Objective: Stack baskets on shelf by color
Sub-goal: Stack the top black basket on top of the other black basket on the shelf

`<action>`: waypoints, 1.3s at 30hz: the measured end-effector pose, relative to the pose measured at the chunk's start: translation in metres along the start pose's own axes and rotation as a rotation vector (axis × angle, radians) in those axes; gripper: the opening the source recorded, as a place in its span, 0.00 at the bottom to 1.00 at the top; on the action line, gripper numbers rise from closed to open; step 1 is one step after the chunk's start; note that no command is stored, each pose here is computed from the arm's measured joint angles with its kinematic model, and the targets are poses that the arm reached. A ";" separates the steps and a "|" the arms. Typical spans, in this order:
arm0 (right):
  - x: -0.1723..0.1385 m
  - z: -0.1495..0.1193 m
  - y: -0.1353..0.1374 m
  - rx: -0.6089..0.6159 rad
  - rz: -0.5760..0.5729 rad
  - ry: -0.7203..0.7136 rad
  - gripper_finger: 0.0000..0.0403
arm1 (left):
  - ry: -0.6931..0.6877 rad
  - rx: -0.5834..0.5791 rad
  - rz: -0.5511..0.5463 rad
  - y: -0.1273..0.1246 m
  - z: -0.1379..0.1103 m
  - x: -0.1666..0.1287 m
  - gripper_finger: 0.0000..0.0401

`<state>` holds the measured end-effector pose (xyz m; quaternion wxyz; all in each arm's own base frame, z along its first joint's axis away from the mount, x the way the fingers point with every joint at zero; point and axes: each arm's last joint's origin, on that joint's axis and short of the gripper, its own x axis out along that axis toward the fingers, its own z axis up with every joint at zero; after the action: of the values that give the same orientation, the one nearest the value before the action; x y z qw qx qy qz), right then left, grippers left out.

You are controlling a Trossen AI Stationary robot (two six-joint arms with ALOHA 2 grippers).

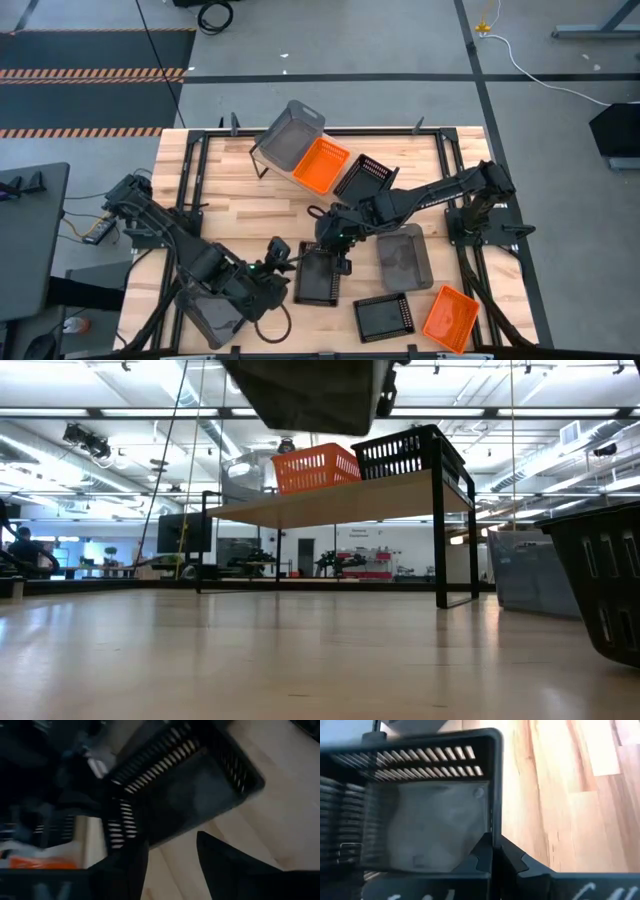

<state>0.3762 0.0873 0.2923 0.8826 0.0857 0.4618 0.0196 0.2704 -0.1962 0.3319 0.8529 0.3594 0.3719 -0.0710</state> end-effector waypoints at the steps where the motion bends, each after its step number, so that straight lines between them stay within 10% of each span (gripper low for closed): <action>1: -0.001 0.000 0.000 0.000 -0.009 0.003 0.02 | -0.013 -0.004 0.011 0.003 0.003 -0.006 0.44; 14: -0.079 0.021 -0.006 0.014 -0.034 -0.105 0.02 | 0.032 -0.293 0.072 0.019 0.005 -0.038 0.37; 39: -0.173 -0.001 -0.132 0.248 -0.350 0.008 0.02 | 0.011 -0.436 0.060 -0.026 -0.034 0.054 0.28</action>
<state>0.2707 -0.0625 0.4101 0.8535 0.1121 0.4719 -0.1905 0.2793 -0.1847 0.2640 0.9103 0.1776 0.3719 0.0386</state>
